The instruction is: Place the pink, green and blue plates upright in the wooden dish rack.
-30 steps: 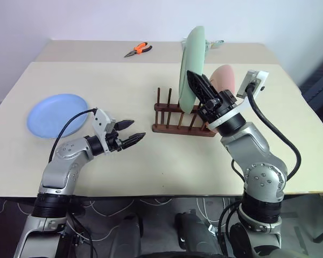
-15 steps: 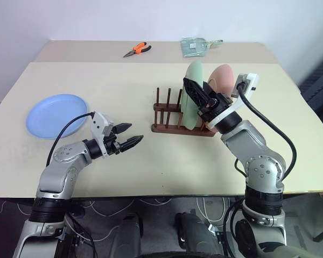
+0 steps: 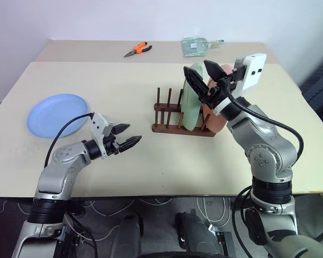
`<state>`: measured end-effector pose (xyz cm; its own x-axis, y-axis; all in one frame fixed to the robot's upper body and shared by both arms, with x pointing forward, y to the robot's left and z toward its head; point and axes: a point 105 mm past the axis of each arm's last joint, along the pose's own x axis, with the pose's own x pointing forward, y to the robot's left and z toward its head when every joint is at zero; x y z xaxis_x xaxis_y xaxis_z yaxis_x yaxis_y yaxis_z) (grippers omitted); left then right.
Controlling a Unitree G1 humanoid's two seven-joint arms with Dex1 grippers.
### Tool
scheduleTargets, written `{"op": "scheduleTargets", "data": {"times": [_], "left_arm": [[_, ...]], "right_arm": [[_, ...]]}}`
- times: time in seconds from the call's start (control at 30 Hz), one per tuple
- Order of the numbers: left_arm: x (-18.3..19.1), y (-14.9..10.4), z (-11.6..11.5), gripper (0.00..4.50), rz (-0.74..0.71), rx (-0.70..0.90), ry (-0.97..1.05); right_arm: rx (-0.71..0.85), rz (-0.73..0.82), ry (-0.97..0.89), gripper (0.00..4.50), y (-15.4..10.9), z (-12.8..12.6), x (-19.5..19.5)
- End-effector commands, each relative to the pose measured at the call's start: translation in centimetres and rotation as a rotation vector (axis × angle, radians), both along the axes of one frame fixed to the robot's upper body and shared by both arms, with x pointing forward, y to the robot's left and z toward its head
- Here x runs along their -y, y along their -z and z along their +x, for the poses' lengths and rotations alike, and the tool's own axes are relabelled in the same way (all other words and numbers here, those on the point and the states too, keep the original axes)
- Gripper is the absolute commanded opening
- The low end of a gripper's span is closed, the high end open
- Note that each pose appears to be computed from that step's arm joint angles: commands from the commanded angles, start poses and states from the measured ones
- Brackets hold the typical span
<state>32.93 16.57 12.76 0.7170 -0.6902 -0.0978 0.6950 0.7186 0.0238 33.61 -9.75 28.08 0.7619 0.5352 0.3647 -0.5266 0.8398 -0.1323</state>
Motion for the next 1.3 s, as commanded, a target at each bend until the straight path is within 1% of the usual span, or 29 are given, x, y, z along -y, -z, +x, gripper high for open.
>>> {"op": "scheduleTargets", "data": {"times": [0.03,0.1,0.13,0.17,0.2,0.23,0.27,0.33,0.4,0.47,0.53,0.57,0.63,0.7,0.8,0.87,0.9,1.0,1.1,1.13,1.2,1.3], "left_arm": [[-5.8,-2.9,2.4,4.44,-0.031,0.119,-0.324],[-10.0,-3.9,3.5,4.44,-0.008,0.165,-0.575],[-12.3,-4.0,3.8,4.44,0.002,0.155,-0.711],[-14.3,-4.0,3.9,4.44,0.020,0.141,-0.827],[-16.5,-4.4,3.7,4.44,0.009,0.133,-0.964],[-18.0,-4.8,3.4,4.44,-0.039,0.126,-1.061],[-19.1,-5.6,3.0,4.44,-0.113,0.141,-1.131],[-20.6,-6.4,2.0,4.44,-0.197,0.161,-1.233],[-22.2,-6.2,0.8,4.44,-0.217,0.144,-1.354],[-23.3,-5.3,-0.1,4.44,-0.265,0.088,-1.441],[-23.9,-3.1,-0.9,4.44,-0.326,-0.051,-1.485],[-23.8,-2.4,-1.0,4.44,-0.343,-0.094,-1.489],[-23.5,-1.9,-1.0,4.44,-0.389,-0.139,-1.477],[-22.2,-1.4,-0.4,4.44,-0.454,-0.209,-1.391],[-21.4,-0.5,-0.1,4.44,-0.563,-0.296,-1.352],[-21.7,-0.2,-0.2,3.93,-0.605,-0.317,-1.372],[-21.9,-0.2,-0.3,3.59,-0.613,-0.315,-1.384],[-21.8,-0.1,0.1,2.12,-0.662,-0.348,-1.373],[-21.4,-0.4,0.7,0.61,-0.665,-0.352,-1.340],[-20.9,-1.0,1.2,0.06,-0.646,-0.334,-1.303],[-19.2,-3.5,2.5,0.02,-0.578,-0.227,-1.197],[-15.4,-8.2,4.1,0.02,-0.466,-0.044,-1.015]], "right_arm": [[0.266,-0.289,-0.009,4.50,-2.8,-1.6,-2.1],[0.342,-0.499,-0.049,4.50,-1.8,-2.0,-3.8],[0.370,-0.585,-0.088,4.50,-1.0,-2.4,-4.7],[0.384,-0.635,-0.116,4.50,-0.3,-2.6,-5.3],[0.384,-0.665,-0.140,4.50,0.5,-2.6,-5.8],[0.382,-0.679,-0.154,4.50,1.0,-2.7,-6.1],[0.374,-0.675,-0.166,4.50,1.5,-2.6,-6.4],[0.359,-0.671,-0.187,4.50,2.5,-2.6,-6.7],[0.347,-0.667,-0.204,4.50,3.1,-2.6,-7.0],[0.344,-0.671,-0.214,4.50,3.5,-2.7,-7.2],[0.343,-0.675,-0.229,4.50,3.9,-2.8,-7.3],[0.344,-0.675,-0.233,4.50,3.9,-2.8,-7.4],[0.348,-0.671,-0.241,4.50,3.9,-2.9,-7.5],[0.357,-0.664,-0.251,4.50,3.8,-3.1,-7.6],[0.364,-0.656,-0.258,4.50,3.8,-3.3,-7.7],[0.366,-0.658,-0.257,4.50,3.8,-3.4,-7.7],[0.367,-0.659,-0.256,4.50,3.9,-3.4,-7.7],[0.357,-0.652,-0.242,4.50,3.8,-3.3,-7.4],[0.333,-0.647,-0.225,4.50,3.8,-3.0,-7.0],[0.327,-0.651,-0.222,4.50,3.9,-2.9,-7.0],[0.319,-0.652,-0.221,4.50,3.9,-2.8,-6.9],[0.355,-0.687,-0.218,4.50,3.7,-3.0,-7.2]]}}
